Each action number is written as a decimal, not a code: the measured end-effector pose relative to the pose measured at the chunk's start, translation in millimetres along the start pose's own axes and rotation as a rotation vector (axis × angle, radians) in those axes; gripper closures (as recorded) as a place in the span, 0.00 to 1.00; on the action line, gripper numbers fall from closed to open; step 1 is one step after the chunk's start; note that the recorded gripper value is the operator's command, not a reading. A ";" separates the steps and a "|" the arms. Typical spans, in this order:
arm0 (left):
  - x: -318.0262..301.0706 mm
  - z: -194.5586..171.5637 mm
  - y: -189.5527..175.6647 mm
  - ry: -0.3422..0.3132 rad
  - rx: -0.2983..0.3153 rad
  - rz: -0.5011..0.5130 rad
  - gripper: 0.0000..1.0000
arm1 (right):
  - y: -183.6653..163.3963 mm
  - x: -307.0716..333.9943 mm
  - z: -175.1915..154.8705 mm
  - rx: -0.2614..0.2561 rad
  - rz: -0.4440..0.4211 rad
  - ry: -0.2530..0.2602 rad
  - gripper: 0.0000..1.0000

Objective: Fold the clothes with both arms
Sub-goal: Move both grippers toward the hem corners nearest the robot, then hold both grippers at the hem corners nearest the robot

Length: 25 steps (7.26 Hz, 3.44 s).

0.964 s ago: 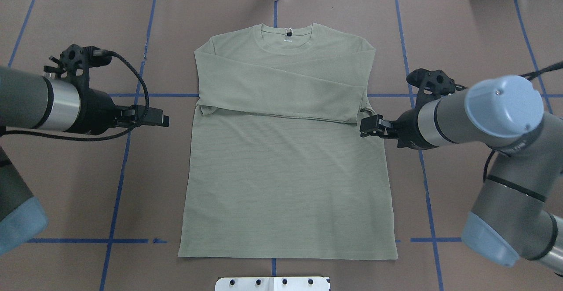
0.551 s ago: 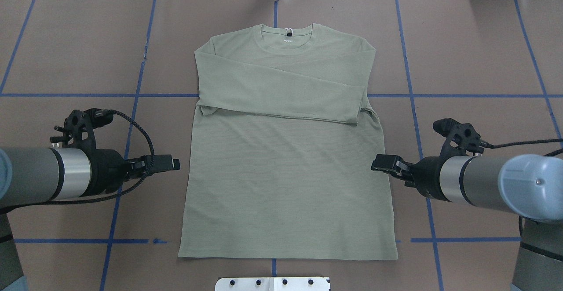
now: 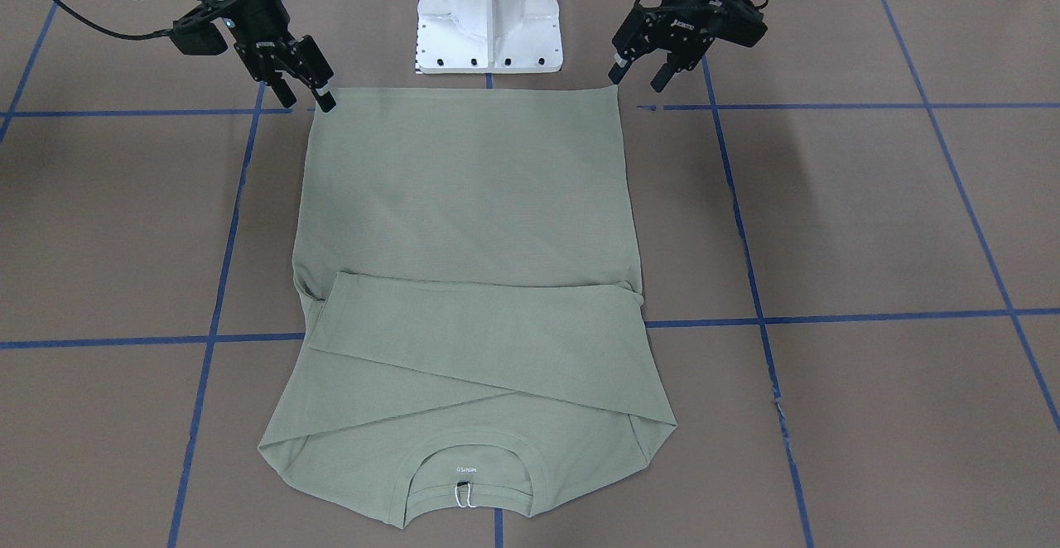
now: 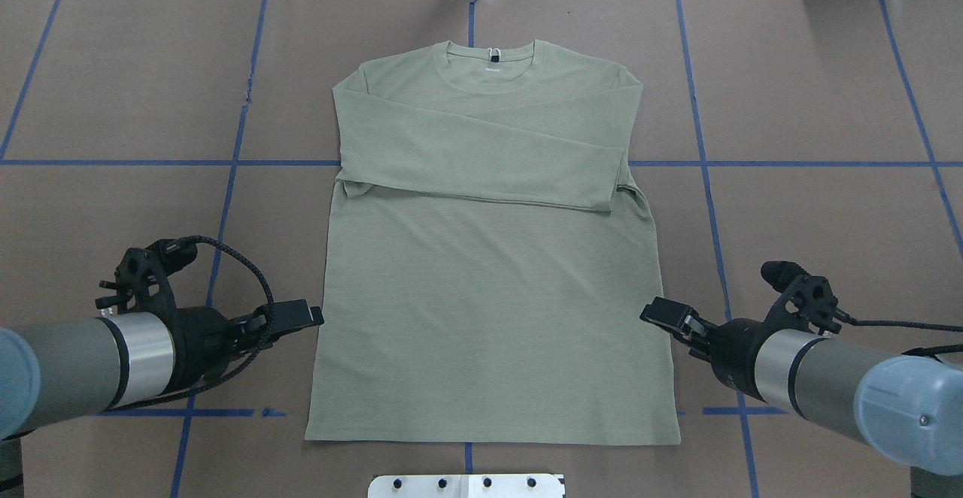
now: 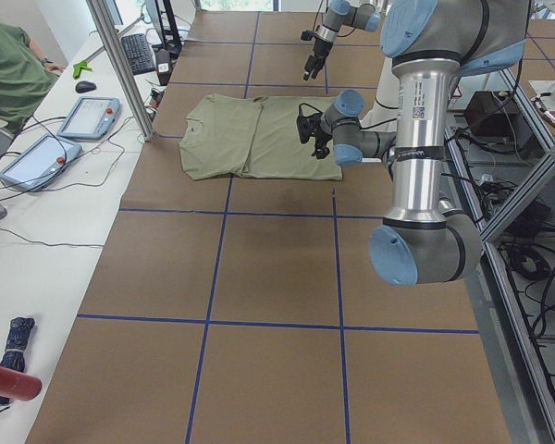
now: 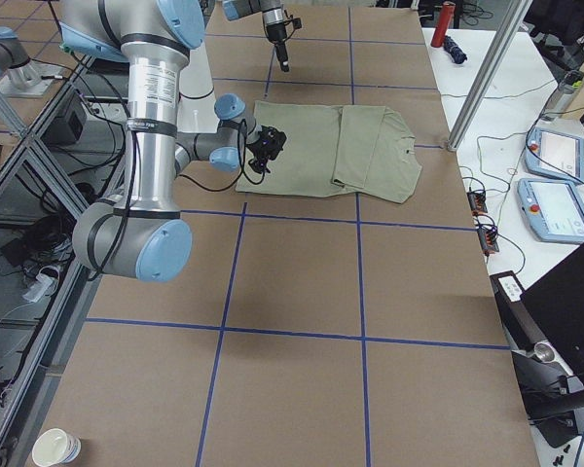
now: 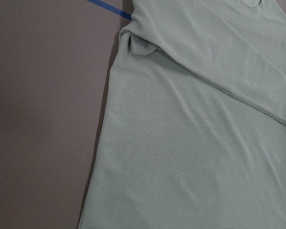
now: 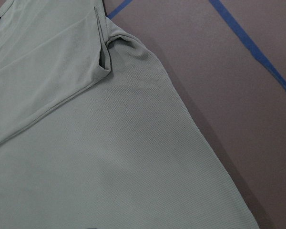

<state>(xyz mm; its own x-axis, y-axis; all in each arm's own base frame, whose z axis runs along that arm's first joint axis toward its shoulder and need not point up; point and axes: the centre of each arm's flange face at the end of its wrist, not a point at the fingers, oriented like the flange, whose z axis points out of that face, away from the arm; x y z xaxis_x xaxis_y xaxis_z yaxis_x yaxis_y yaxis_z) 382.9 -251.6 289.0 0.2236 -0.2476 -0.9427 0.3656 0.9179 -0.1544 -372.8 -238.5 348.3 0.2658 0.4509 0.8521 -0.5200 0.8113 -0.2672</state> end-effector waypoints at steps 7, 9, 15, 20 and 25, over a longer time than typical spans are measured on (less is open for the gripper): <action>-54.7 66.4 75.8 -0.123 0.007 -0.022 0.09 | 27.6 30.4 -3.7 0.011 0.003 -0.065 0.01; -66.4 78.1 92.4 -0.151 -0.016 -0.007 0.09 | 28.6 30.6 -3.6 0.010 0.002 -0.066 0.01; -60.0 84.1 112.5 -0.147 -0.050 0.005 0.25 | 29.0 30.8 -3.4 0.010 0.001 -0.066 0.01; -66.9 90.4 113.4 -0.164 -0.047 0.020 0.48 | 29.6 30.7 -3.5 0.010 0.000 -0.067 0.01; -68.3 91.5 115.2 -0.172 -0.049 0.025 0.77 | 30.7 30.9 -3.7 0.007 0.000 -0.067 0.01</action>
<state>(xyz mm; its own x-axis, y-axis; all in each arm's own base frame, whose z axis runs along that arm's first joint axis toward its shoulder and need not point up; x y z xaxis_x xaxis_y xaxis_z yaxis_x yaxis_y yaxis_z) 492.4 -157.3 362.7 0.3851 -0.2701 -0.8824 0.3143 0.9374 -0.1498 -377.6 -198.3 364.8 0.2112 0.4249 0.8802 -0.5261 0.8084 -0.2640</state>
